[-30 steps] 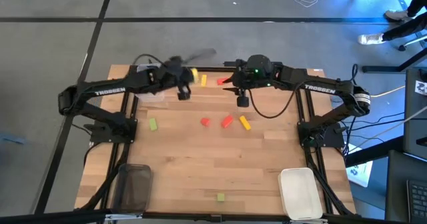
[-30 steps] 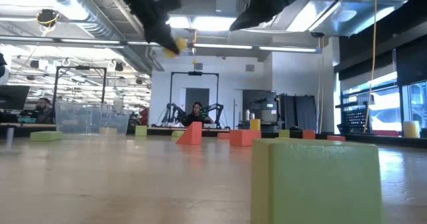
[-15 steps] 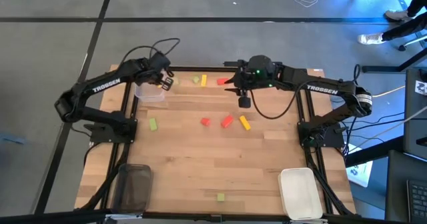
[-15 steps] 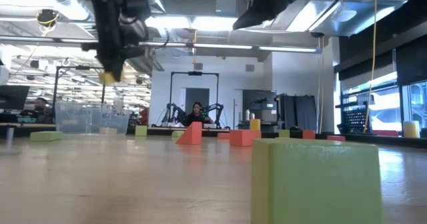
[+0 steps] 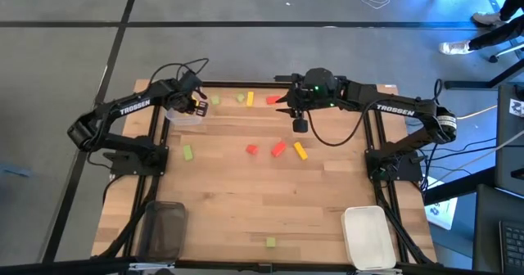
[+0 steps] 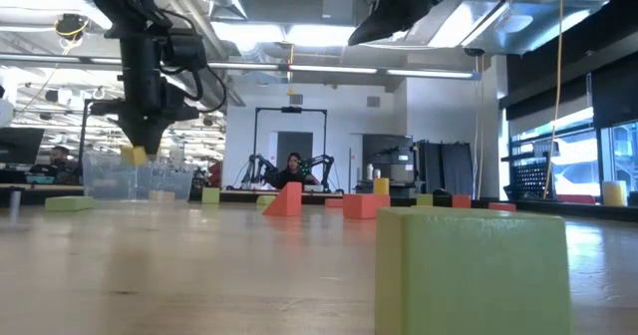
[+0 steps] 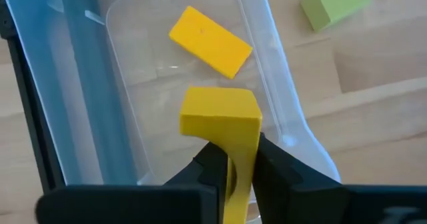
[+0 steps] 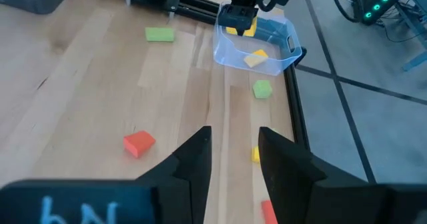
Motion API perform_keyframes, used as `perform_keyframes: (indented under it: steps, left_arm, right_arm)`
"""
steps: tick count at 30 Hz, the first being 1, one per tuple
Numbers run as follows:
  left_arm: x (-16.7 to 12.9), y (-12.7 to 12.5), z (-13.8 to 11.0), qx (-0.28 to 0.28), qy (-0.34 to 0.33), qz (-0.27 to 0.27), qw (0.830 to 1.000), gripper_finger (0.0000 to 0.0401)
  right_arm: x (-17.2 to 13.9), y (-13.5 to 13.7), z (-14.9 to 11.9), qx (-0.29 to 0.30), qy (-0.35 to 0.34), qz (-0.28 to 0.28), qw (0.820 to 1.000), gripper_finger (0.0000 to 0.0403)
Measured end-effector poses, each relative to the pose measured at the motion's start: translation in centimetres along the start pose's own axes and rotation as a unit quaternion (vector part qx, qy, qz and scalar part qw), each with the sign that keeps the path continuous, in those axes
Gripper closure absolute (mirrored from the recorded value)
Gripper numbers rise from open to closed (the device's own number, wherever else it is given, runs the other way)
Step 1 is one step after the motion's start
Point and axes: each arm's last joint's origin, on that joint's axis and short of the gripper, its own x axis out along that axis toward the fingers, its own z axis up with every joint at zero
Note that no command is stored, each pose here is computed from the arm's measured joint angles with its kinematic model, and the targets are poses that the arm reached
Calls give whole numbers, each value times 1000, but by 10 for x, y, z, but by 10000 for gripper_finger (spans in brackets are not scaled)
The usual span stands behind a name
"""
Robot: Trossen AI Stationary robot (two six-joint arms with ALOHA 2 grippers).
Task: Sort & place blocks by color
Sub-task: Put the yellow block into the transparent bin
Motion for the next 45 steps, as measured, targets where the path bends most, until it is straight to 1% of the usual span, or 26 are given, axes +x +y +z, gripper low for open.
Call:
perform_keyframes:
  steps: [11, 14, 16, 17, 19, 21, 23, 26, 28, 31, 36, 39, 42, 45]
  left_arm:
    - [0, 0, 0, -2, -5, 8, 1000, 343]
    - [-1, 0, 0, -2, -5, 6, 1000, 343]
    - [-4, 0, 1, -1, -4, -12, 1000, 343]
    - [-8, -2, 3, 4, -8, -22, 1000, 342]
    - [-18, -4, 6, 19, -23, -43, 999, 342]
    - [-29, -7, 10, 34, -43, -61, 997, 342]
    - [-41, -8, 12, 46, -61, -82, 994, 342]
    - [-58, -10, 13, 56, -88, -104, 989, 342]
    - [-67, -11, 12, 59, -104, -116, 986, 342]
    - [-78, -11, 9, 64, -121, -132, 982, 342]
    - [-90, -12, 4, 78, -138, -151, 976, 341]
    - [-92, -13, 2, 83, -141, -156, 974, 341]
    - [-93, -14, 1, 86, -140, -158, 974, 341]
    - [-93, -14, 1, 86, -141, -158, 974, 341]
  right_arm:
    - [0, 0, 0, 2, 0, 0, 1000, 279]
    - [0, 0, 0, 41, 0, 0, 999, 279]
    - [0, 1, -1, 55, 8, 3, 998, 279]
    - [0, 2, -4, 52, 18, 9, 998, 279]
    - [0, 5, -9, 23, 43, 36, 998, 279]
    - [-1, 8, -13, 13, 59, 55, 997, 279]
    - [-1, 9, -15, 18, 74, 53, 996, 279]
    - [-2, 11, -16, 22, 98, 33, 994, 279]
    - [-4, 14, -16, 15, 118, 41, 992, 279]
    - [-5, 20, -15, 13, 128, 53, 990, 279]
    - [-9, 35, -22, -1, 184, 95, 978, 280]
    - [-10, 45, -22, -10, 201, 114, 973, 292]
    - [-11, 51, -21, -16, 207, 127, 970, 321]
    - [-11, 55, -19, -10, 206, 124, 971, 346]
